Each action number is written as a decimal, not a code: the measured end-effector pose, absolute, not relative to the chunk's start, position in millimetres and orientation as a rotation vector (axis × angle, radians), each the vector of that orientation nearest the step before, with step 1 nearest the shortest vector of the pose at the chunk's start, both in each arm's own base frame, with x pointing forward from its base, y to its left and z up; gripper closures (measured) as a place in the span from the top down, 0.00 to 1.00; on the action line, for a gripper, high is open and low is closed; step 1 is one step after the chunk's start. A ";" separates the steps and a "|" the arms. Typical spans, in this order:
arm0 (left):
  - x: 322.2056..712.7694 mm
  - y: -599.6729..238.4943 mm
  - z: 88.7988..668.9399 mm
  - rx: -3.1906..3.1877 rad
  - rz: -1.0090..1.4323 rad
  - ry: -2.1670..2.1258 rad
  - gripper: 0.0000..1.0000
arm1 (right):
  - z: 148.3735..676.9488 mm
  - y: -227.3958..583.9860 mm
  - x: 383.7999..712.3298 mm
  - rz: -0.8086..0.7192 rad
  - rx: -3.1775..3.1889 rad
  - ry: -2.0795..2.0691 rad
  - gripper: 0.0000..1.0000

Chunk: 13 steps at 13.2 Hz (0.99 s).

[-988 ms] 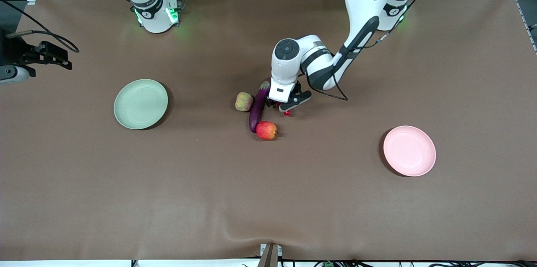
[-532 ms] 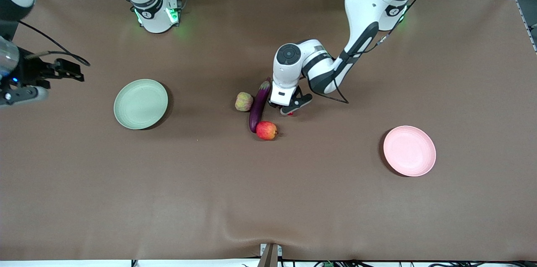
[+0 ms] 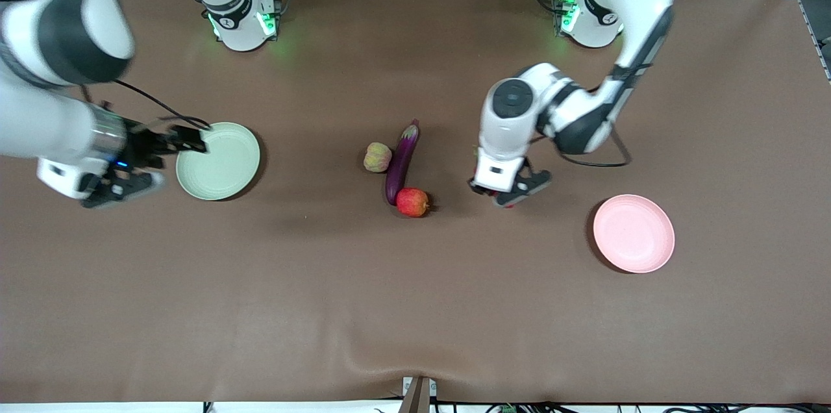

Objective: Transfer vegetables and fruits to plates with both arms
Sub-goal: 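Grasp the chili with the left gripper while the right gripper reaches out, then carry the chili to the pink plate while the right gripper grasps the peach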

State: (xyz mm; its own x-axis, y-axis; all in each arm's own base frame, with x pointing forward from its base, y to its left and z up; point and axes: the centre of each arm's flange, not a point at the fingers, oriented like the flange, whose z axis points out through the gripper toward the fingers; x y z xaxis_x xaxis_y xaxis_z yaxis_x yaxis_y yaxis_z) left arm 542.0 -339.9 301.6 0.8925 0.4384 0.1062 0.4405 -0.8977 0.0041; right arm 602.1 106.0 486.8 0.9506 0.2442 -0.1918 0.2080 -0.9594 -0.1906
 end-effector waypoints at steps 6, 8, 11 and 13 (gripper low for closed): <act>610.2 -177.4 337.8 -3.093 -0.122 -0.622 0.29 | 413.4 288.1 583.2 0.387 -2.966 0.132 1.00; 621.8 -130.1 334.1 -3.099 -0.112 -0.563 0.29 | 383.2 353.1 559.1 0.399 -2.992 0.290 1.00; 632.1 -68.5 317.9 -3.115 -0.067 -0.500 0.29 | 332.8 404.4 532.0 0.400 -3.018 0.394 1.00; 638.2 -28.7 299.9 -3.134 -0.025 -0.504 0.29 | 299.3 403.4 525.4 0.386 -3.025 0.418 1.00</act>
State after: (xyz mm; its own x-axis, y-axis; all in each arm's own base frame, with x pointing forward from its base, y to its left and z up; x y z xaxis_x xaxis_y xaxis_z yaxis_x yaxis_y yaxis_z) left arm 638.2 -28.7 299.9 0.9496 0.3134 0.0101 0.3129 -0.9491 0.0348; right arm 525.4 403.4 299.3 0.9318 -0.2585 -0.2547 -0.2743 -0.9612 -0.0281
